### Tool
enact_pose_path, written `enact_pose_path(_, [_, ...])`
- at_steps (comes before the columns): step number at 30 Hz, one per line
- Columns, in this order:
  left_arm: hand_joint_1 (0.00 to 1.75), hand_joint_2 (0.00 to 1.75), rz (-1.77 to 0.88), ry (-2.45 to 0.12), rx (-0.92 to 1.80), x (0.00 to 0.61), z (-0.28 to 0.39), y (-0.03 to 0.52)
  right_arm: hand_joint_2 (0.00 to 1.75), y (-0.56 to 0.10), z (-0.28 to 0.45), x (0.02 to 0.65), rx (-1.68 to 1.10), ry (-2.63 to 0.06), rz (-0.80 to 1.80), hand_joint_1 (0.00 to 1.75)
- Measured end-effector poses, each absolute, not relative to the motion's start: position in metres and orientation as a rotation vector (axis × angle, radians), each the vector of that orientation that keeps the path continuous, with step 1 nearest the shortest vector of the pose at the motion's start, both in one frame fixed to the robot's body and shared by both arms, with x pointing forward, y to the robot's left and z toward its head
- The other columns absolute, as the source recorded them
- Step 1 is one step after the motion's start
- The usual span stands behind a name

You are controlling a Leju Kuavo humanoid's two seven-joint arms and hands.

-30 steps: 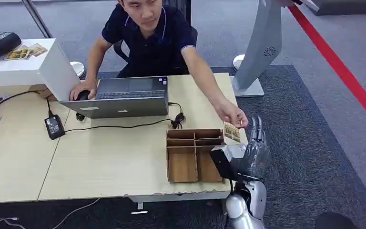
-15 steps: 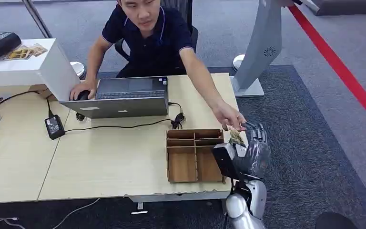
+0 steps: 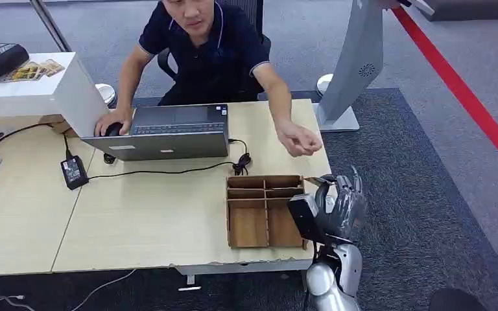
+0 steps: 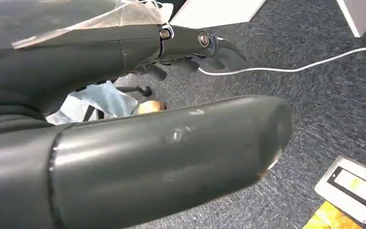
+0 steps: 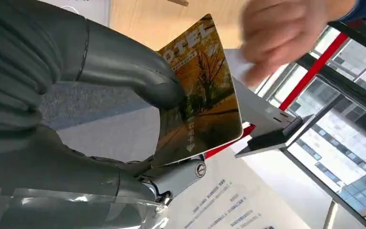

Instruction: Pass the card to the sensor for recognition and then transmit it.

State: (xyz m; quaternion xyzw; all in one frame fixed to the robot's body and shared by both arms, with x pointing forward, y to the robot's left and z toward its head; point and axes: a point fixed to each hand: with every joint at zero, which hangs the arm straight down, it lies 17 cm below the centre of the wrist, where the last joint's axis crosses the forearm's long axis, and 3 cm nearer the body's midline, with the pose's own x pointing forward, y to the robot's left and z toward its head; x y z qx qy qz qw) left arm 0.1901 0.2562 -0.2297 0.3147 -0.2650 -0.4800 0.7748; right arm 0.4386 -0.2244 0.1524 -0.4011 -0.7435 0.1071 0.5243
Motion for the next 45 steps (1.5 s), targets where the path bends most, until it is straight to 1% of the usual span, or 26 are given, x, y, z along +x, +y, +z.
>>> enact_pose_path(16, [0.00, 0.00, -1.029, -0.566, 0.685, 0.189, -0.230, 0.258, 1.75, -0.230, 0.138, 0.438, -0.980, -1.723, 0.282, 1.75])
enact_pose_path(32, [0.00, 0.00, -1.010, -0.553, 0.691, 0.188, -0.230, 0.261, 1.75, -0.270, 0.048, 0.421, -1.035, -1.473, 0.411, 1.75])
enact_pose_path(40, [0.00, 0.00, -1.007, -0.556, 0.695, 0.189, -0.229, 0.261, 1.75, -0.276, 0.023, 0.413, -1.021, -1.408, 0.422, 1.75])
enact_pose_path(45, [0.00, 0.00, -1.007, -0.556, 0.696, 0.189, -0.229, 0.261, 1.75, -0.275, 0.022, 0.414, -1.016, -1.406, 0.423, 1.75])
